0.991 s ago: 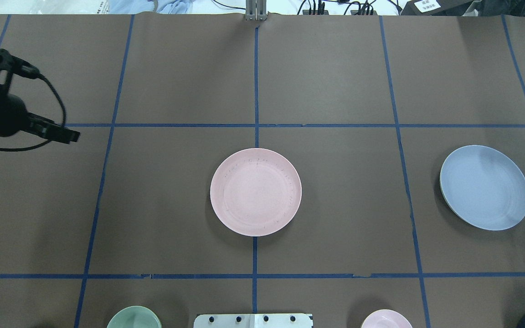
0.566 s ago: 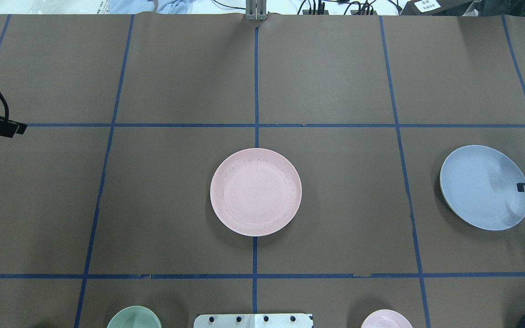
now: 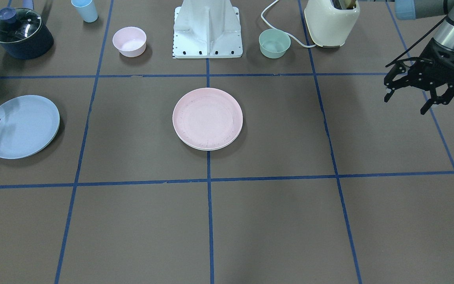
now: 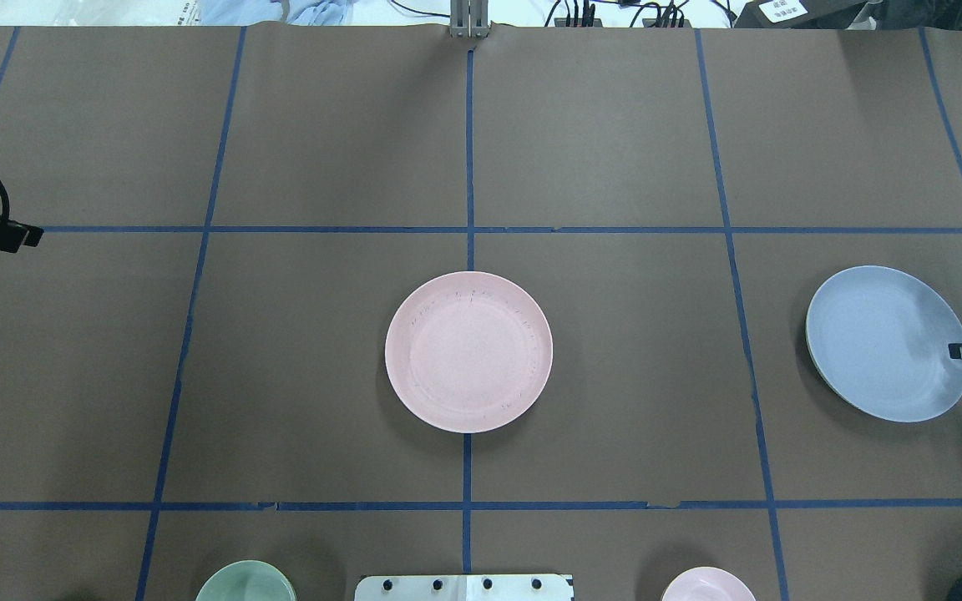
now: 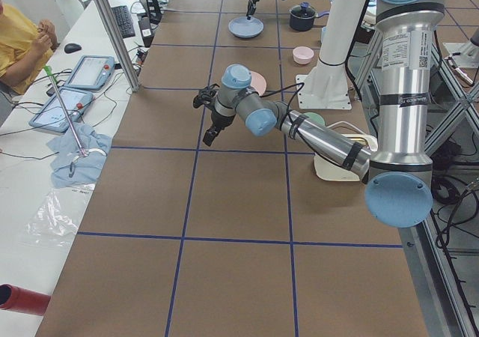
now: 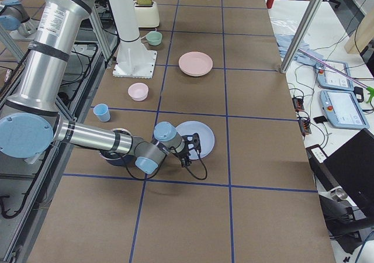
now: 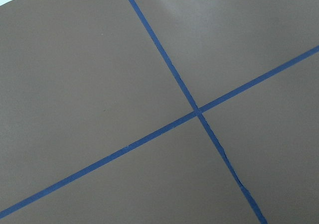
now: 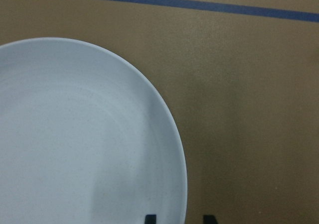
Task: Stack three plates with pink and blue
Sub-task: 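Grasp the rim of the light blue plate with the right gripper and lift, then carry the blue plate over the pink plate and lower it on top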
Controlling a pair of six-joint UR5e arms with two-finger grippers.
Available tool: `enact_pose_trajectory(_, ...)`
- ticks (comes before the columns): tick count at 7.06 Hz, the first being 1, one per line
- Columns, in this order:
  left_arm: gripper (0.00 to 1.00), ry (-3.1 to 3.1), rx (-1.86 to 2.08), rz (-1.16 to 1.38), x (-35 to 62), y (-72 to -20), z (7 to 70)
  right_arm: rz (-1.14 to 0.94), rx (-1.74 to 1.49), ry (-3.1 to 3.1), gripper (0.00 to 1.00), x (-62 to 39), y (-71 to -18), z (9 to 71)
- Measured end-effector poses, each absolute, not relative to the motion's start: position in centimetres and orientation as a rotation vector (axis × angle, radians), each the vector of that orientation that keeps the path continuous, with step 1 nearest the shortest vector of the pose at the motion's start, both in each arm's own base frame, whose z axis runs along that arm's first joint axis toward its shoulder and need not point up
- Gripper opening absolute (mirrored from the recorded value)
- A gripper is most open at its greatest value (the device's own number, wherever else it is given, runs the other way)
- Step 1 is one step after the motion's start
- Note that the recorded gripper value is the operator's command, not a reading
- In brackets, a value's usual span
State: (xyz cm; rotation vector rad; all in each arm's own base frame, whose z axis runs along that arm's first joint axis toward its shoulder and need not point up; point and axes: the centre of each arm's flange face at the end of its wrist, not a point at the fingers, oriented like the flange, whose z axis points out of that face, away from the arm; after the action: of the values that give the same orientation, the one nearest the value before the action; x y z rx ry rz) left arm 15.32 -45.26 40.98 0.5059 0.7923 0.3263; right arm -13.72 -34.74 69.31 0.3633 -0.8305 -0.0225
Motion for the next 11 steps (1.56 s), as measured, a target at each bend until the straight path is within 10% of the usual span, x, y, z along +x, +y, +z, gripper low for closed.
enact_pose_trajectory(5,1.00,0.791,0.501,0.325,15.4,-45.3,41.2,-0.037,0.369,-0.930,0.00,-14.2,-37.1,63.3)
enact_pose_trajectory(11,1.00,0.757,0.499,0.293,12.3,-45.2,42.9,0.208,0.270,-1.193,0.00,-28.6,-44.7,35.4)
